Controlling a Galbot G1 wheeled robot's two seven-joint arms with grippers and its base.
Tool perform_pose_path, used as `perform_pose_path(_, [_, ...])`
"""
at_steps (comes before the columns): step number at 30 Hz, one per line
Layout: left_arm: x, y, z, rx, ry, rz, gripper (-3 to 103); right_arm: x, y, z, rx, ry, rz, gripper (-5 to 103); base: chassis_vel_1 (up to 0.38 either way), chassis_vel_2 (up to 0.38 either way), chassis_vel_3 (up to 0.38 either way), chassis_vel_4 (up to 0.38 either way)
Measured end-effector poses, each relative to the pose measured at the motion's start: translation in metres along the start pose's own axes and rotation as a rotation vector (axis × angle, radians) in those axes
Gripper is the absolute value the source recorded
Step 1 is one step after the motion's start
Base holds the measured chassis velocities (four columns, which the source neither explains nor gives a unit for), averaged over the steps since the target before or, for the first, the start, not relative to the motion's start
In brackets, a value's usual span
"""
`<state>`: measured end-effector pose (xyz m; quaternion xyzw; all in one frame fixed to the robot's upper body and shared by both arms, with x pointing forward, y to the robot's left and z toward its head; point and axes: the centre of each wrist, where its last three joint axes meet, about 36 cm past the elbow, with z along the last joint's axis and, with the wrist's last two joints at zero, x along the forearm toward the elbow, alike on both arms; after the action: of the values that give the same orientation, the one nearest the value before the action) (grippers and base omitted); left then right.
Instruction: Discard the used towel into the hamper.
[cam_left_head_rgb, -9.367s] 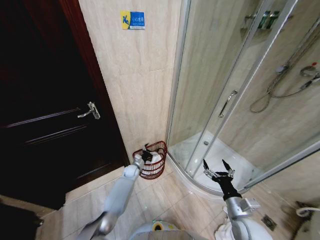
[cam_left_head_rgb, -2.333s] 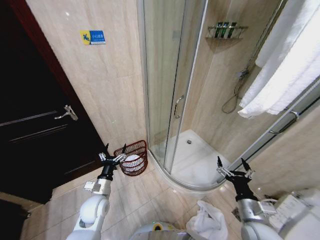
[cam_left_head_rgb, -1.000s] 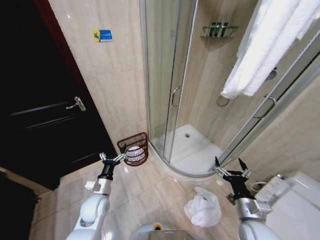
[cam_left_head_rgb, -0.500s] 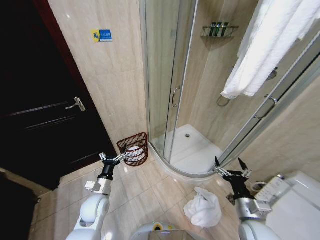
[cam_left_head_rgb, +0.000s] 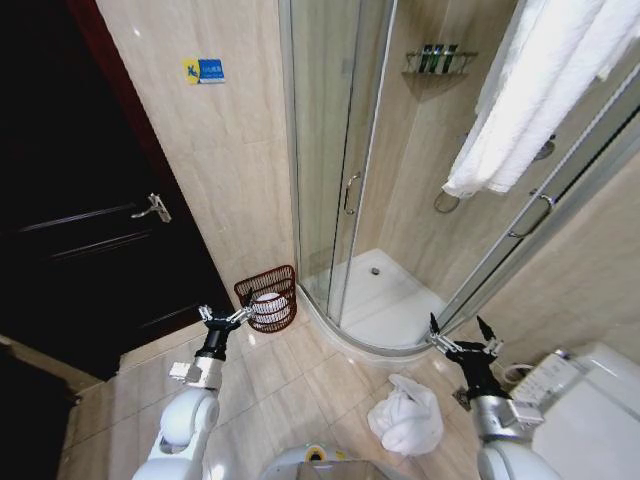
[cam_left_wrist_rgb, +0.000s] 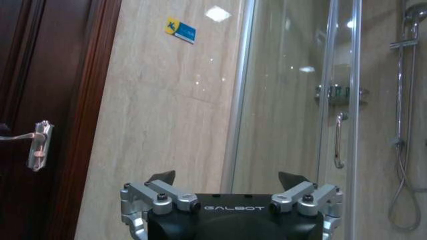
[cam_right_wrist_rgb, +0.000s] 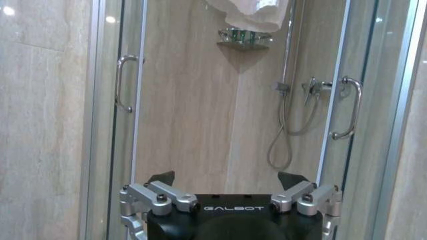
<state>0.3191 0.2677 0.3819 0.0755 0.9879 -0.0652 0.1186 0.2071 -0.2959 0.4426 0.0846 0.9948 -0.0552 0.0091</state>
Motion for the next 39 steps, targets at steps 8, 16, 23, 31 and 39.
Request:
perform_pose_path(8, [0.0, 0.0, 0.0, 0.0, 0.0, 0.0, 100, 0.0, 0.0, 0.0, 0.0, 0.0, 0.0, 100, 0.0, 0.0, 0.0, 0.0])
perform_pose_path(16, [0.0, 0.0, 0.0, 0.0, 0.0, 0.0, 100, 0.0, 0.0, 0.0, 0.0, 0.0, 0.0, 100, 0.0, 0.0, 0.0, 0.0])
perform_pose_path(23, [0.0, 0.0, 0.0, 0.0, 0.0, 0.0, 100, 0.0, 0.0, 0.0, 0.0, 0.0, 0.0, 100, 0.0, 0.0, 0.0, 0.0])
perform_pose_path(31, [-0.001, -0.005, -0.017, -0.016, 0.03, -0.026, 100, -0.014, -0.009, 0.01, -0.006, 0.05, 0.031, 100, 0.0, 0.0, 0.0, 0.0])
perform_pose_path(39, [-0.004, -0.008, -0.037, -0.003, 0.043, -0.022, 100, -0.032, -0.014, 0.014, -0.051, 0.049, 0.032, 100, 0.0, 0.0, 0.0, 0.0])
